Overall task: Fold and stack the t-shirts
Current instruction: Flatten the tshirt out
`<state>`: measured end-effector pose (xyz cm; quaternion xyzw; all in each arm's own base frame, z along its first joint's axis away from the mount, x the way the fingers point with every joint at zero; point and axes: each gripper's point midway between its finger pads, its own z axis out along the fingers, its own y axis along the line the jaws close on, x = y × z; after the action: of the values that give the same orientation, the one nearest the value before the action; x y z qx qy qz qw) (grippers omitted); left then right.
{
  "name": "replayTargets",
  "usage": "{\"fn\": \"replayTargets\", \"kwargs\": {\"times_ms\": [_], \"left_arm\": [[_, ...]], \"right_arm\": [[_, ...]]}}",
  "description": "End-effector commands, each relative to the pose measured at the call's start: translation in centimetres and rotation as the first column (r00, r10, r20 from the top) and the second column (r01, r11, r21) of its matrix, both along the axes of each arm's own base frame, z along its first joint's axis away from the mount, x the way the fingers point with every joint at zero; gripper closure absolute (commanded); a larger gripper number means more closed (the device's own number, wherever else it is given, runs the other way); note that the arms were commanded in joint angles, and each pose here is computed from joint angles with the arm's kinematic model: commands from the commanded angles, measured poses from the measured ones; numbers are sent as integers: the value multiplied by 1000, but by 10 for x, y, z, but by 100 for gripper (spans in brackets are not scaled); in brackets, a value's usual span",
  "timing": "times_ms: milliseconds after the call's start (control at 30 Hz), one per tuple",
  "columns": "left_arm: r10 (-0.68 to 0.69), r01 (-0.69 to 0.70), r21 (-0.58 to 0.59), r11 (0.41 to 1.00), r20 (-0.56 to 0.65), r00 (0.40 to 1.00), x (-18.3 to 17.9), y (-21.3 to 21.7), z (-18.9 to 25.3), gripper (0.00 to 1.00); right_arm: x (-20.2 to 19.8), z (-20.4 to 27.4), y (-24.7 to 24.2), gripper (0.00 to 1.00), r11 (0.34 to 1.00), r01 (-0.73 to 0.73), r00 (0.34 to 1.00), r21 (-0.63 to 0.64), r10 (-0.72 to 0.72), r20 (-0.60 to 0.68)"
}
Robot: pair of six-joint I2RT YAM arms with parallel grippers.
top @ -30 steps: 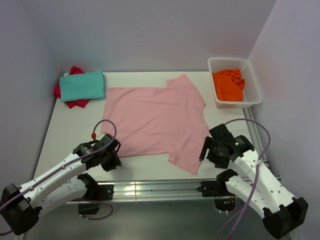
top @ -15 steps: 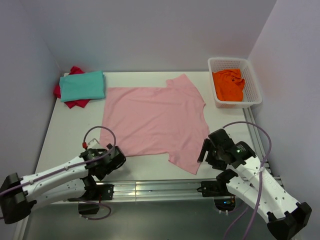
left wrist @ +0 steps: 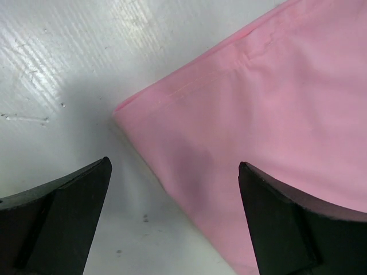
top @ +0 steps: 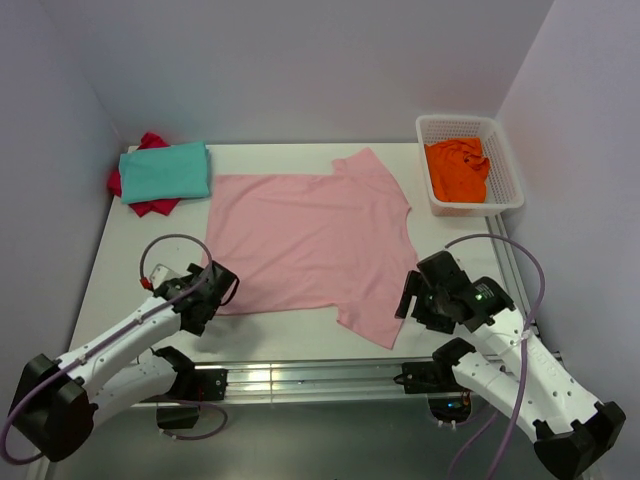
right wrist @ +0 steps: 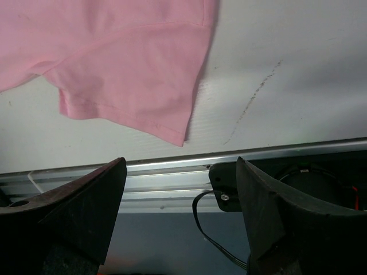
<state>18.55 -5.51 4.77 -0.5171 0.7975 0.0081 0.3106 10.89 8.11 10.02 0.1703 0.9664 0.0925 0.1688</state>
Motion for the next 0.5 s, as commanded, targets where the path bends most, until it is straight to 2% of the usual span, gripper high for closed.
{"fn": "replayTargets", "kwargs": {"times_ms": [0,167,333,467], "left_arm": [[-1,0,16,1000,29,1000,10,8,3,0],[24,-23,13,1000,-93,995,-4,8,-21,1],[8,-7,7,1000,-90,996,3,2,-22,1],[3,-2,14,1000,-104,995,5,2,-30,9]], "right_arm": [[6,8,-3,16,1000,-8,1000,-28,9,28],[10,5,-2,16,999,-15,1000,-44,16,8],[13,5,-2,16,998,-18,1000,-56,18,8],[13,4,-3,16,998,-19,1000,-64,19,5]]}}
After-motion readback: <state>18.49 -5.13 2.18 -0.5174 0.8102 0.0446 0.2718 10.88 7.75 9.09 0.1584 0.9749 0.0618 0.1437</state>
